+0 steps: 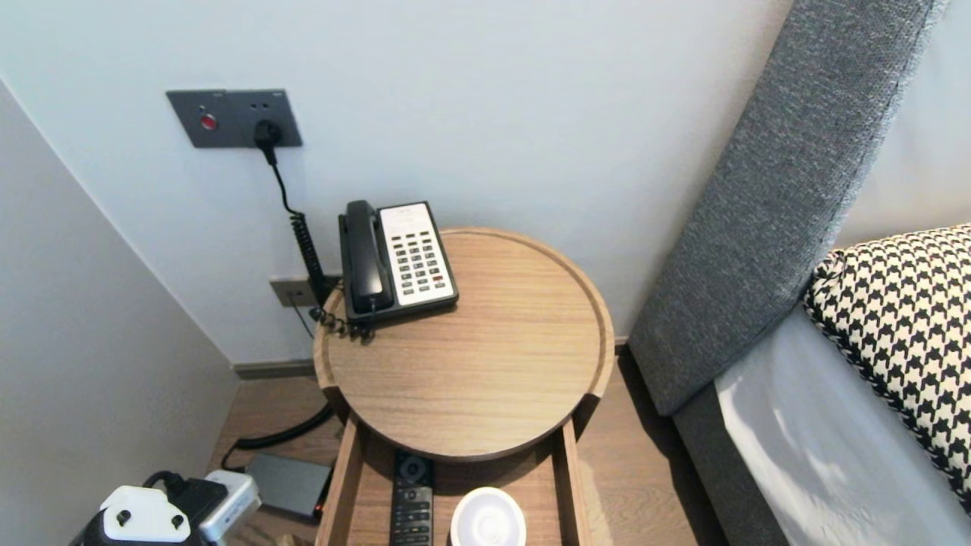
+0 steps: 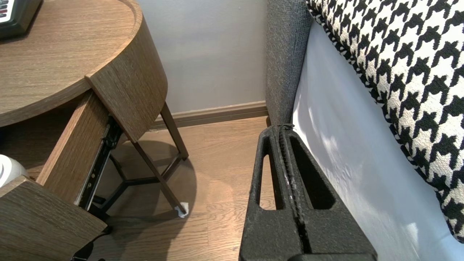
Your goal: Close the nightstand drawer
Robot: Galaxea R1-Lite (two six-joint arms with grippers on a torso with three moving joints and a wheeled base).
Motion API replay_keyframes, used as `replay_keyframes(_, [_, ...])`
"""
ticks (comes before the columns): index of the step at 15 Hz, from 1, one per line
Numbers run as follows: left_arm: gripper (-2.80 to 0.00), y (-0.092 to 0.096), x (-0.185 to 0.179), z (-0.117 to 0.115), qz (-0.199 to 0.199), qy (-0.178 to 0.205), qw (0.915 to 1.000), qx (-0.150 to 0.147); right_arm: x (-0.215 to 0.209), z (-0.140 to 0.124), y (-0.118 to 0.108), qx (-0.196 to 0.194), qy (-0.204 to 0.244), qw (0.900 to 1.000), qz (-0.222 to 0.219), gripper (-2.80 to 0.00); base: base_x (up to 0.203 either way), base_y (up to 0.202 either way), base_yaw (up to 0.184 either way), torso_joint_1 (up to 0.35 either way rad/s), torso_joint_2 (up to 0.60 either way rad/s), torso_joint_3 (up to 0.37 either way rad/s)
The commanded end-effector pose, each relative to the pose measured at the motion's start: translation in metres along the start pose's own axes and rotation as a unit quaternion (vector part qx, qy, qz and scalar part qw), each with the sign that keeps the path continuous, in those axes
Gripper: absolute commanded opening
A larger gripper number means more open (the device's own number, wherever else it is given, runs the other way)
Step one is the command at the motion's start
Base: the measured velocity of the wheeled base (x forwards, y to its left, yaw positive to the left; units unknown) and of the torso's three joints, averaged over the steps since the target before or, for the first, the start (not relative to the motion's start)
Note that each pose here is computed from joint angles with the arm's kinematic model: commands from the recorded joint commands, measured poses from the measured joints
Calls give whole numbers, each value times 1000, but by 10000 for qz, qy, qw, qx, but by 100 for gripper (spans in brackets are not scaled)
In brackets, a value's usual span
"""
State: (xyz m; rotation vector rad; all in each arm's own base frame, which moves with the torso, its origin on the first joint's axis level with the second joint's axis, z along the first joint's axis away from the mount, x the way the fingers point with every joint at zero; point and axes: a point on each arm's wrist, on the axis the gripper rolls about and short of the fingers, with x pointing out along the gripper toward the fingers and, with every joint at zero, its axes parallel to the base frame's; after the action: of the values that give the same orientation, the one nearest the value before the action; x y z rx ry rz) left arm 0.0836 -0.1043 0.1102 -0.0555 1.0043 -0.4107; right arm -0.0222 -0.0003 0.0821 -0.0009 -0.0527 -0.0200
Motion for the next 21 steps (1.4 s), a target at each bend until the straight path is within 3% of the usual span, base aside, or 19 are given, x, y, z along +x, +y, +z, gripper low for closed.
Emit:
replay_keyframes(1, [-280,-4,13,3,89,88,9999,-22,2,-8,0,-4,133,9999,0,-280,0,0,0,0,0,0])
replay_keyframes(8, [-280,-12,25,14,25,-46,9999,-128,2,-8,0,-4,141,9999,0,-280,0,0,0,0,0,0])
replay_keyframes(21, [-280,-29,48,67,-45,-626,9967,-512,2,-8,0,-4,141,9999,0,-280,0,0,0,0,0,0])
